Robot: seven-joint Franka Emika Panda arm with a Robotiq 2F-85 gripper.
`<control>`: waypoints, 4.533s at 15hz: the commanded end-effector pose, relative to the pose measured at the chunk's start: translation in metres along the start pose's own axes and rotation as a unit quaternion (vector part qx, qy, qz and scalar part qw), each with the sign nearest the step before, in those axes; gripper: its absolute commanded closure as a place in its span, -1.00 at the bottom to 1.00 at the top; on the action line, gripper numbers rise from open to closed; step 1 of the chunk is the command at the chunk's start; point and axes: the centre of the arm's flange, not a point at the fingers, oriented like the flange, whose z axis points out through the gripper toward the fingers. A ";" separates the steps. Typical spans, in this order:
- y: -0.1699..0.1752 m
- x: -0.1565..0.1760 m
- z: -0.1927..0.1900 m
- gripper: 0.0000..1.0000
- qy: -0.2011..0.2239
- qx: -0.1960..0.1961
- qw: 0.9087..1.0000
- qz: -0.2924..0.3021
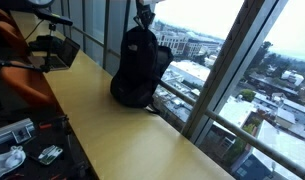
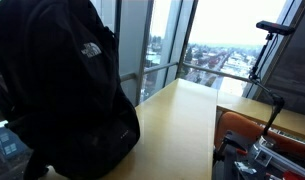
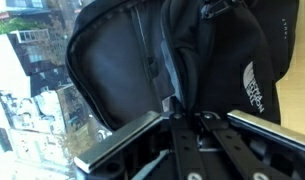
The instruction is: Put the white cable in the black bag then lay the bag down.
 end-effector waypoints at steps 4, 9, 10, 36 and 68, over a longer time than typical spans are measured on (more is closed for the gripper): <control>-0.008 0.017 -0.069 0.95 0.000 -0.023 0.999 0.047; -0.054 0.056 -0.094 0.95 -0.004 -0.026 0.992 0.122; -0.062 0.063 -0.099 0.95 -0.005 -0.029 0.990 0.139; -0.274 0.003 -0.150 0.95 -0.127 -0.035 0.725 0.676; -0.161 -0.049 -0.153 0.95 -0.054 -0.065 0.699 0.710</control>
